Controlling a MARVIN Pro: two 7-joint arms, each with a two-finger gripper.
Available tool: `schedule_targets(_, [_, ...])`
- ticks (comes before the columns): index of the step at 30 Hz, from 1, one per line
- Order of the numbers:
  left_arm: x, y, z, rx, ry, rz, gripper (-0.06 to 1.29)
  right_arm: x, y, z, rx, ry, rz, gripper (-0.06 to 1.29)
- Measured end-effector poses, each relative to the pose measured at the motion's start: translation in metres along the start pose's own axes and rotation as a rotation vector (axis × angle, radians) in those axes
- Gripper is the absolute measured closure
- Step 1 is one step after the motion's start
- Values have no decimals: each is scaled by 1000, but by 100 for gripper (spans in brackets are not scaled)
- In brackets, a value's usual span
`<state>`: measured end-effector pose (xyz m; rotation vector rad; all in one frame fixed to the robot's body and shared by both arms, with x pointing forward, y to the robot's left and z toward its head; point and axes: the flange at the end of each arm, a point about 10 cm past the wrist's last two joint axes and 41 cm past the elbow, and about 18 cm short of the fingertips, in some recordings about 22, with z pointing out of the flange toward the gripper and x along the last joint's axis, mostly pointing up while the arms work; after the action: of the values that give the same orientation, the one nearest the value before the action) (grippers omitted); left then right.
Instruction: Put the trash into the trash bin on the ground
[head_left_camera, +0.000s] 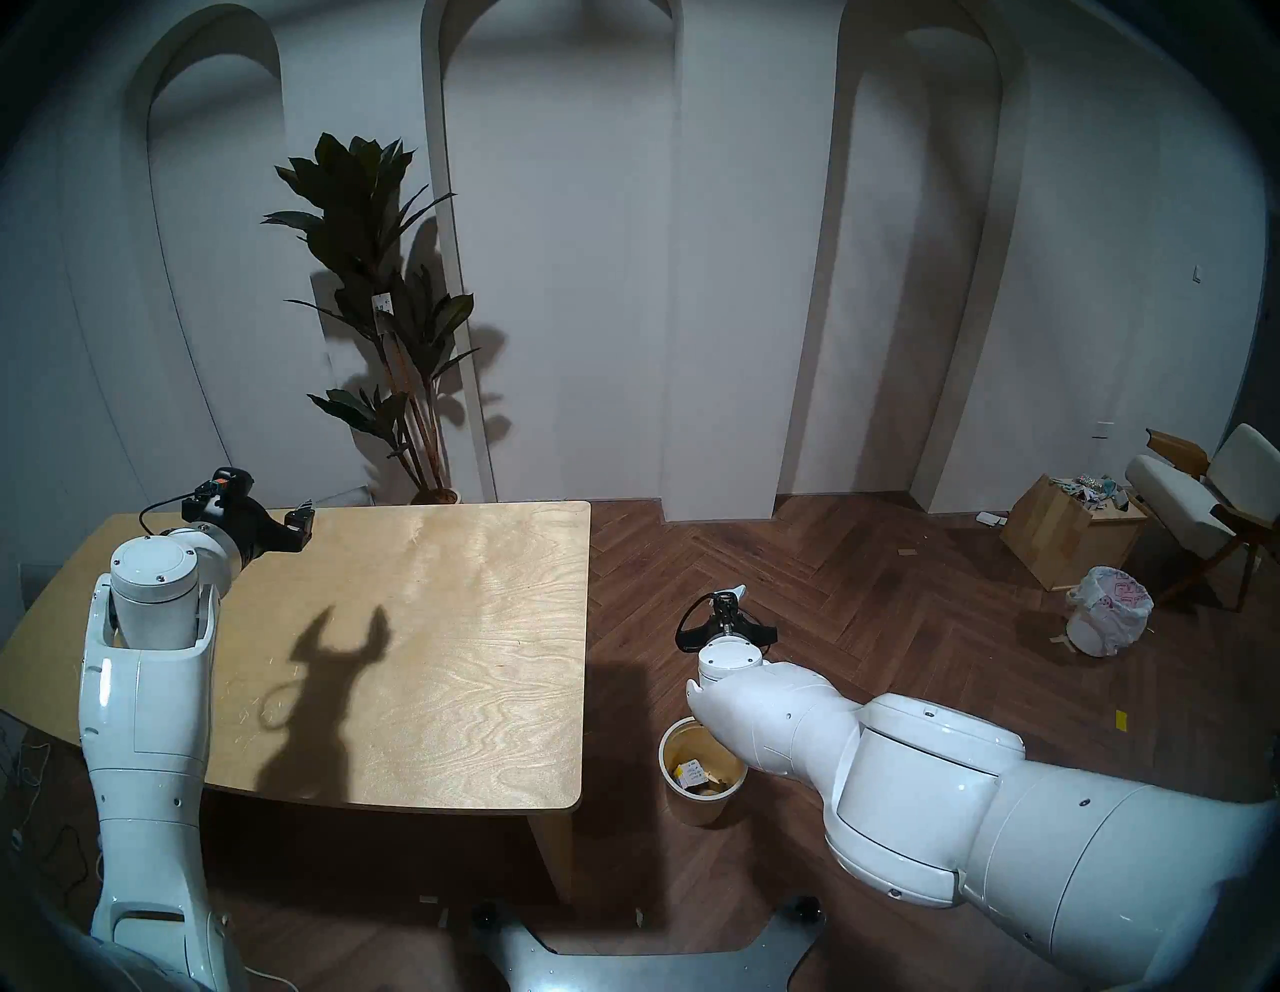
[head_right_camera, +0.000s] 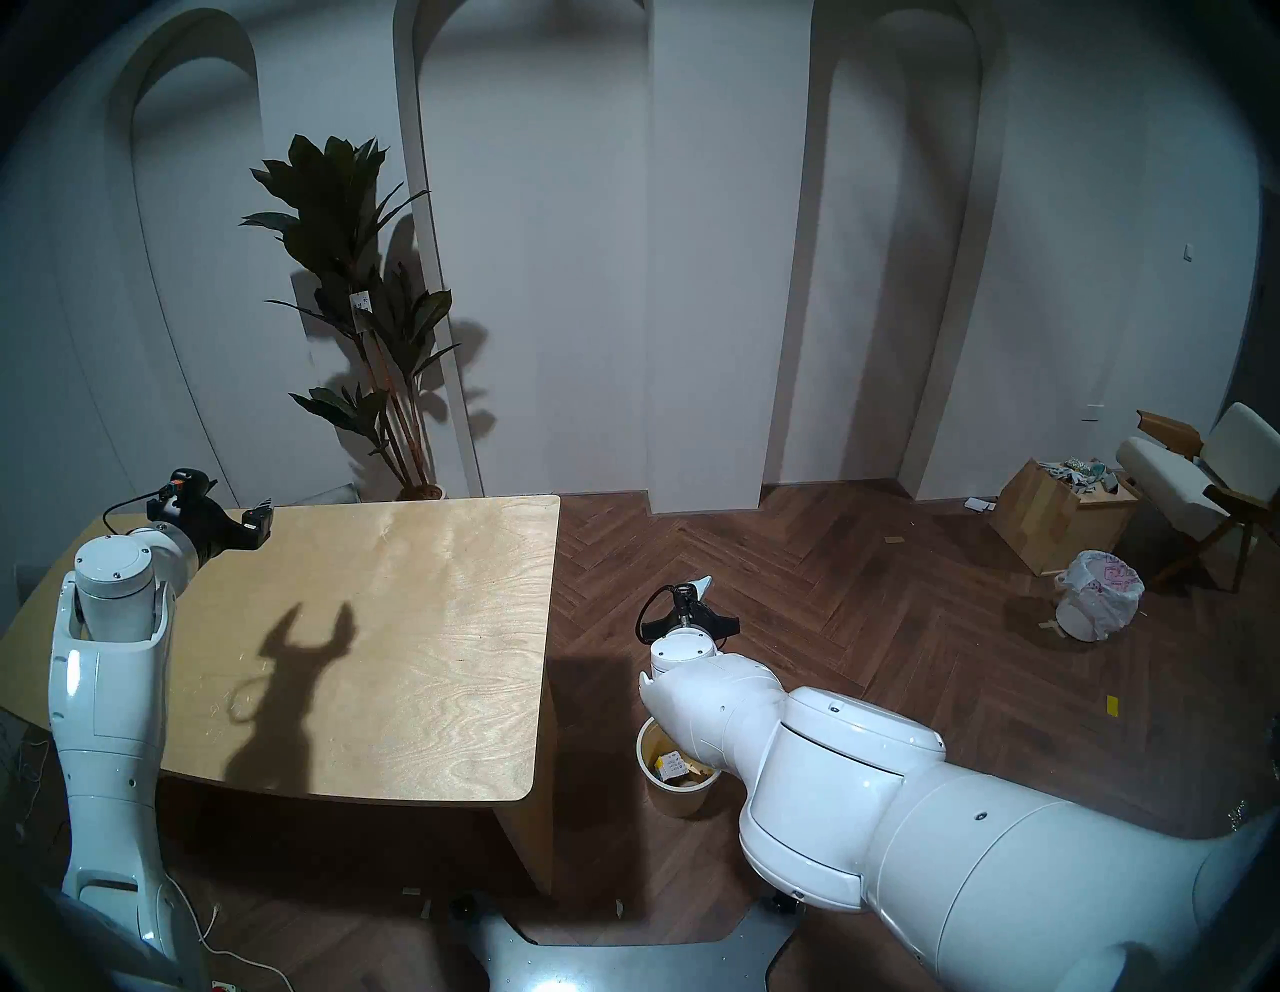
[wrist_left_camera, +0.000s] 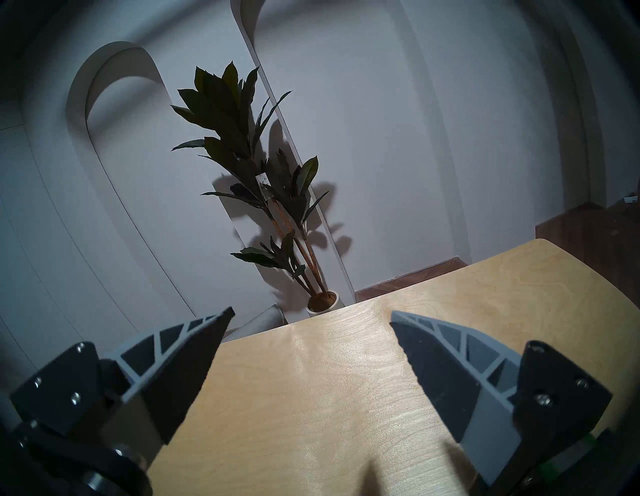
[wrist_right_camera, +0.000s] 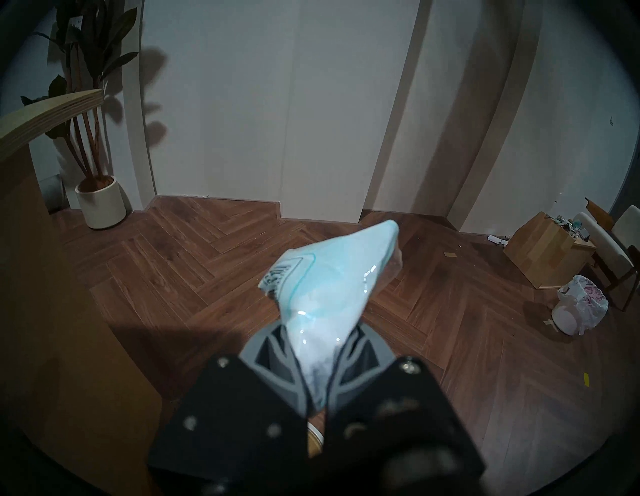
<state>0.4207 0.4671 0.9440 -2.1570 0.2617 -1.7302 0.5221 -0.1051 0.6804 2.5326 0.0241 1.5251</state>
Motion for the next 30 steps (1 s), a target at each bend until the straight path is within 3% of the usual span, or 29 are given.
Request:
schedule_targets(15, [0, 0, 0, 3, 2, -5, 2, 19, -18, -1, 48, -26, -55, 119])
schedule_targets(30, [0, 0, 0, 4, 3, -8, 2, 18, -16, 0, 62, -29, -58, 119])
